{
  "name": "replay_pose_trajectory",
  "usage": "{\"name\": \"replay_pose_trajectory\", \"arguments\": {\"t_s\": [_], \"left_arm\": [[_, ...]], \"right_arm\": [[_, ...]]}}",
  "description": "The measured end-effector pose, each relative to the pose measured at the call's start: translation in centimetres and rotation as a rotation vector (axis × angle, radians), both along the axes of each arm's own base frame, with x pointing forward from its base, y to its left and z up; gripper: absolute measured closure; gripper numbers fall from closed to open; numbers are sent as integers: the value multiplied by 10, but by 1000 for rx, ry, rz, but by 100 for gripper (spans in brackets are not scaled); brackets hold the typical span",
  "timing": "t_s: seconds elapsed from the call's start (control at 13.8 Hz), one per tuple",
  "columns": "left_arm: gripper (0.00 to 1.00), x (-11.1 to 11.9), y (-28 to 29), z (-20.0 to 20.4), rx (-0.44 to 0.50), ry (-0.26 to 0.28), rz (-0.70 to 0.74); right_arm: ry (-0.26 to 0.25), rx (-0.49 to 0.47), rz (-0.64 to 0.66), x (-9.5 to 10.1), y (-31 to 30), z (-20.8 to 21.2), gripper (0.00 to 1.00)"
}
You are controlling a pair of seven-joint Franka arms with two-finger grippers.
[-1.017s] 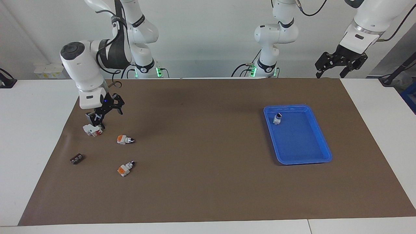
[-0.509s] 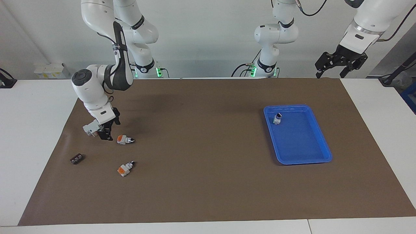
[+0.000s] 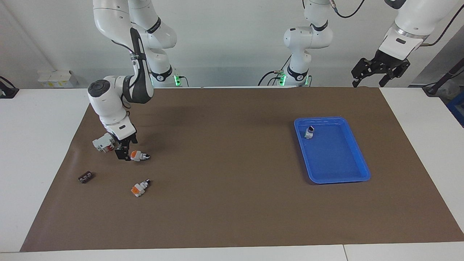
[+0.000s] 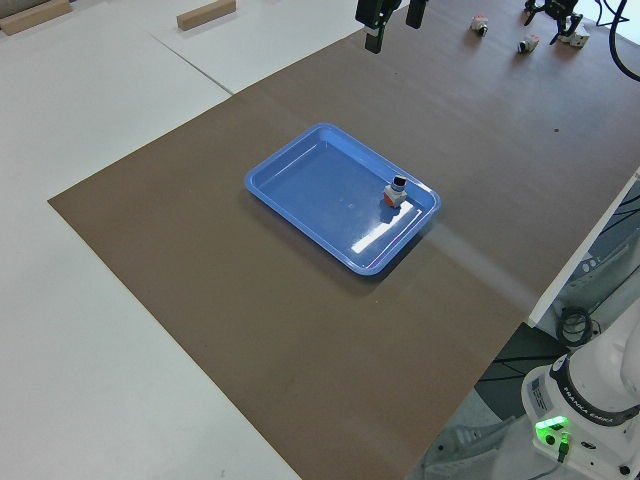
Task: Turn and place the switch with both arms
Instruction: 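Reach the right gripper to the white-and-orange switch and grasp it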
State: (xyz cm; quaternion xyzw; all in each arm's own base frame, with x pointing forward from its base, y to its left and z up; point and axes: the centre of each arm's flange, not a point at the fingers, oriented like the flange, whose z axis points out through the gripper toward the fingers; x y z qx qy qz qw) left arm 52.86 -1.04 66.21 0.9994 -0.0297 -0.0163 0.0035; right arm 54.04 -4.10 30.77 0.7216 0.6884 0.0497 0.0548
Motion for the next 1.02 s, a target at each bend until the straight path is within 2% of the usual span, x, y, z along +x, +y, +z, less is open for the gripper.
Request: {"name": "replay_pose_trajectory", "arguments": {"t_s": [0.58,0.73,0.8,0.87,1.02], "left_arm": [[0,0,0,0,0,0,0],[0,0,0,0,0,0,0],[0,0,0,0,0,0,0],[0,0,0,0,0,0,0],[0,0,0,0,0,0,0]], "right_arm": [[-6,-2,9,-4,0,-22,7],[-11,-2,9,-4,0,-22,18],[-11,-2,10,-4,1,-23,18],[-11,-2,13,-4,2,-23,25],[-12,-2,26,-4,9,-22,49]]}}
